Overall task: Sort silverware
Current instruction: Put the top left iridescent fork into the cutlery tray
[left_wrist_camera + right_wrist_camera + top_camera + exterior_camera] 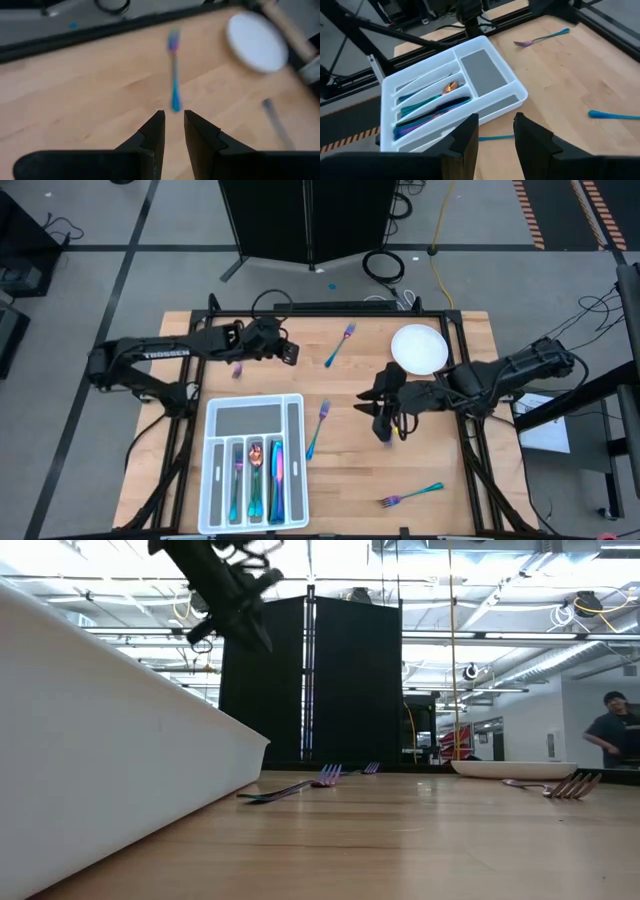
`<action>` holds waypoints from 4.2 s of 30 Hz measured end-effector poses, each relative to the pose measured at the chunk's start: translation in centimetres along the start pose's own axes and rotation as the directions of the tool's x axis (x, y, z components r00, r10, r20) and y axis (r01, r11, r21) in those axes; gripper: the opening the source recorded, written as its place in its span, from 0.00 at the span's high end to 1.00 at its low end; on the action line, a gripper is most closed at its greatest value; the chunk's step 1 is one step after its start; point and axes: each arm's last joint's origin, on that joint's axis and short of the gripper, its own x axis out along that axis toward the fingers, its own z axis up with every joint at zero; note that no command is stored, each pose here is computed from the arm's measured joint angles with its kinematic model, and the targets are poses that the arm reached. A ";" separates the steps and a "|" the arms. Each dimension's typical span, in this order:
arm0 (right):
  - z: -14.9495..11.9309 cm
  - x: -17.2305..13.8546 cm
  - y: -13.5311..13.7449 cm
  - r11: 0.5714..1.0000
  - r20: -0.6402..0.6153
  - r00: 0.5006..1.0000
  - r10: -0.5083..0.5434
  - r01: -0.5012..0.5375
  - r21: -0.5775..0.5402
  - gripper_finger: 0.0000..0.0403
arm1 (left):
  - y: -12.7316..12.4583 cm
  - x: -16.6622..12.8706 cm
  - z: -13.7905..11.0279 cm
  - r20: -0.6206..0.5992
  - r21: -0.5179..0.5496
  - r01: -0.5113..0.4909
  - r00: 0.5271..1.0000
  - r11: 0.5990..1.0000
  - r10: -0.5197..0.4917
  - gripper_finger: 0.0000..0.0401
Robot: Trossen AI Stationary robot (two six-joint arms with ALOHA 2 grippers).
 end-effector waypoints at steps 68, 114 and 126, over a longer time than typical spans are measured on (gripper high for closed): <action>1.1 1.0 -2.1 0.998 -0.049 0.999 0.019 -0.016 0.060 0.73 | 19.1 9.5 -4.2 -0.707 0.067 -0.469 0.601 0.881 0.373 0.83; 0.9 0.9 -1.7 0.995 -0.078 0.995 0.069 -0.062 0.083 0.73 | 7.8 -1.9 -2.4 -0.657 0.336 0.482 0.735 0.809 -0.165 1.00; 0.8 0.9 -1.8 0.997 -0.086 0.994 0.065 -0.062 0.044 0.73 | 1.1 -7.0 -8.9 -0.776 0.547 0.772 0.613 0.325 -0.149 1.00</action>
